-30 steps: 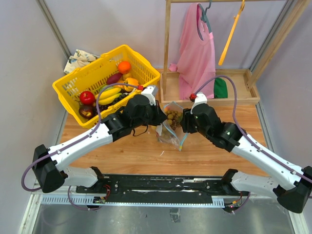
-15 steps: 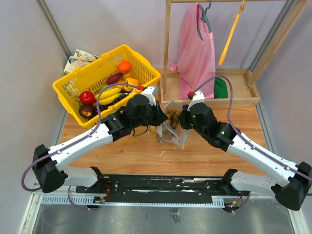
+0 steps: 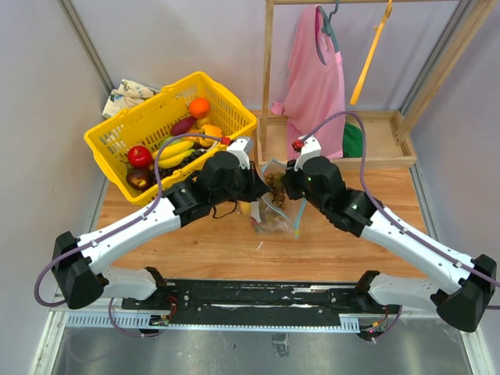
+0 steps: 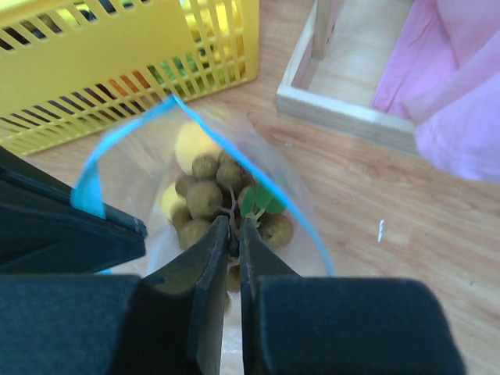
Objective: Place the food in the zip-top bag and seal the zipper
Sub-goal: Adjust the zipper food storage bag at the center of the board.
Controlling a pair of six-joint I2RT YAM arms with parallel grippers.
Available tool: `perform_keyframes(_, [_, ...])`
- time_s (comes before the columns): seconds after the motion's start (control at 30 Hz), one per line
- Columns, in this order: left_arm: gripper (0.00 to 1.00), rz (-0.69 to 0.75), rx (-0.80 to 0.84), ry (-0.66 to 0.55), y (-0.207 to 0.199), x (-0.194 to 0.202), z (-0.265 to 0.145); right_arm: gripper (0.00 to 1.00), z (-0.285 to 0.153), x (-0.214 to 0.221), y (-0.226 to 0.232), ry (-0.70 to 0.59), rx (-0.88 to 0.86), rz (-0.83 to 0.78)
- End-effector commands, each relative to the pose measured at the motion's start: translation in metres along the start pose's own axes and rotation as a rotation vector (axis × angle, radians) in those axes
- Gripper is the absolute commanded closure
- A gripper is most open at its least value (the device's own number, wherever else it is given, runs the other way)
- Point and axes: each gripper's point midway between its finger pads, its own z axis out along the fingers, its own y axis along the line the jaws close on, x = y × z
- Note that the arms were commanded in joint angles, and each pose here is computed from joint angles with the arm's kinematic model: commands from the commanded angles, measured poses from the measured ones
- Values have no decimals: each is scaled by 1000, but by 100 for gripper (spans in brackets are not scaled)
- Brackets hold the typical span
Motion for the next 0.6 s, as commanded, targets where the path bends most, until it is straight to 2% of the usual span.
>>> perform_keyframes(0.0, [100,4,18,-64,-8,-21,-7,99,-18,-33,-5,11,3,-122])
perform_keyframes(0.17, [100,8,4,-66,-6,-22,-7,99,-31,-29,-8,146,-11,-168])
perform_keyframes(0.4, [100,1,38,-54,-13,-21,-4,99,-18,14,8,391,-101,-214])
perform_keyframes(0.57, [100,-1,56,-39,-14,-16,-3,99,4,26,15,408,-111,-205])
